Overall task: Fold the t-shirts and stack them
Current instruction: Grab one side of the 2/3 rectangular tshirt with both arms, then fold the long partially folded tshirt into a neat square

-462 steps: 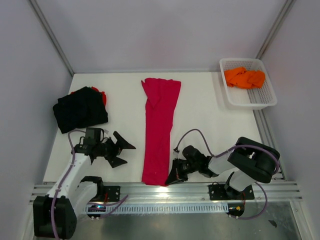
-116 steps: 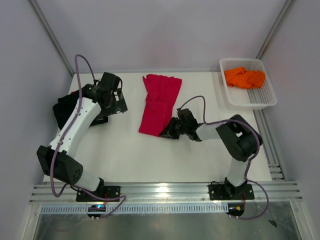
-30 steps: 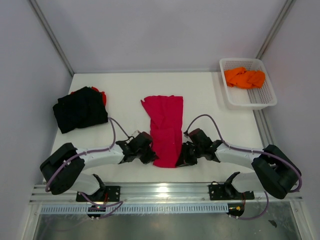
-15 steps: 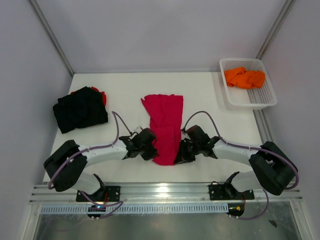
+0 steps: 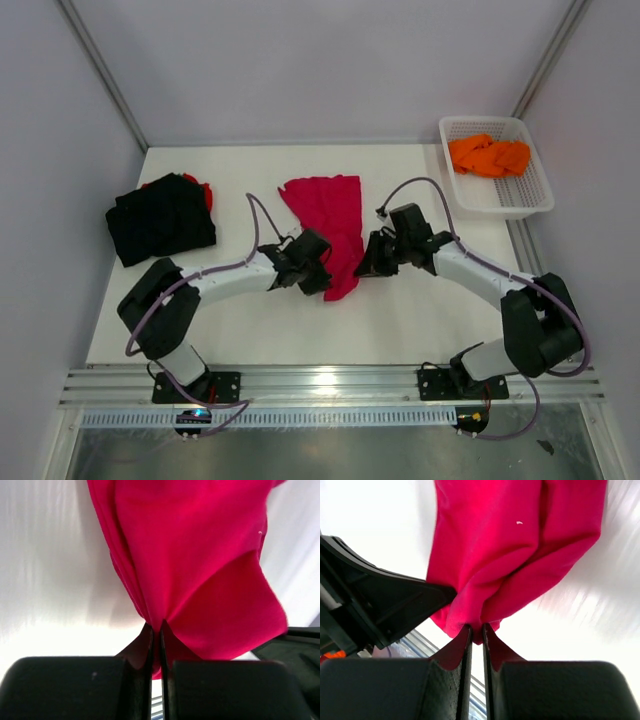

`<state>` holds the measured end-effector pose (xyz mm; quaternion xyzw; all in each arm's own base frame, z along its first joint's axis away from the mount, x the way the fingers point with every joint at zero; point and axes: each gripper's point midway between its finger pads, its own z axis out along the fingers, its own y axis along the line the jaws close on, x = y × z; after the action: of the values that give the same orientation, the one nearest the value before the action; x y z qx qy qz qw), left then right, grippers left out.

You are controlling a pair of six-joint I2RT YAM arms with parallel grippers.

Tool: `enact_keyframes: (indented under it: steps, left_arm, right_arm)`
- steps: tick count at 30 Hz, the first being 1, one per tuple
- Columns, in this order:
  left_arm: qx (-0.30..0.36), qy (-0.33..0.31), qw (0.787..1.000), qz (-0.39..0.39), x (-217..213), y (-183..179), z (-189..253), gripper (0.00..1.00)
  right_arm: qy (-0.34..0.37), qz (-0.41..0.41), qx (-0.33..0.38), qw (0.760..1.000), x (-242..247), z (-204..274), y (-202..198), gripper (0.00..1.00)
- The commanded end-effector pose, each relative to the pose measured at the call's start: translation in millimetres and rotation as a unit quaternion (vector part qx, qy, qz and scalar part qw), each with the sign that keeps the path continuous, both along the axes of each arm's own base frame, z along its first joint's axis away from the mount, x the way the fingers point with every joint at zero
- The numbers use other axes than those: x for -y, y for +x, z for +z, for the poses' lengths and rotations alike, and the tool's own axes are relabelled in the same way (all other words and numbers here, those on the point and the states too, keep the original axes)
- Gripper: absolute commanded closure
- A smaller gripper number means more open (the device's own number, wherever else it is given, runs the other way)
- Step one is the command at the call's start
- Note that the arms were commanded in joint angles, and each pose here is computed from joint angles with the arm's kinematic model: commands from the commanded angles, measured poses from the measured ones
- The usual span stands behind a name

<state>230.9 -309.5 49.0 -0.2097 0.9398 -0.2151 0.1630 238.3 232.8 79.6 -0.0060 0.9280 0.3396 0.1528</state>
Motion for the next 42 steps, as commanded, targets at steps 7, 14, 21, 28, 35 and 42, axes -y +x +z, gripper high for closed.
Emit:
enact_keyframes:
  steps: [7, 14, 21, 28, 35, 42]
  left_arm:
    - [0.065, -0.013, 0.998, -0.003, -11.9, 107.0, 76.8, 1.0]
    - [0.087, -0.037, 0.996, 0.003, -19.6, 160.3, 113.0, 1.0]
    - [0.1, -0.054, 0.994, 0.007, -26.0, 199.8, 131.4, 1.0]
    - [0.093, -0.076, 0.993, 0.02, -40.1, 238.2, 129.7, 1.0]
    - [0.076, -0.159, 0.983, 0.055, -55.9, 296.0, 136.5, 1.0]
    - [0.056, -0.282, 0.953, 0.096, -60.9, 352.7, 122.5, 1.0]
  right_arm:
    - [0.007, -0.018, 0.06, 0.998, 7.7, 41.6, 75.9, 0.94]
    - [0.011, -0.035, 0.096, 0.995, 1.0, 70.0, 130.6, 0.94]
    - [0.01, -0.055, 0.12, 0.991, 3.2, 90.8, 192.9, 0.94]
    - [0.026, -0.069, 0.123, 0.99, -4.5, 103.2, 253.8, 0.94]
    - [0.057, -0.076, 0.152, 0.984, -15.2, 129.6, 303.3, 0.94]
    - [0.093, -0.104, 0.159, 0.977, -6.0, 127.2, 329.5, 0.94]
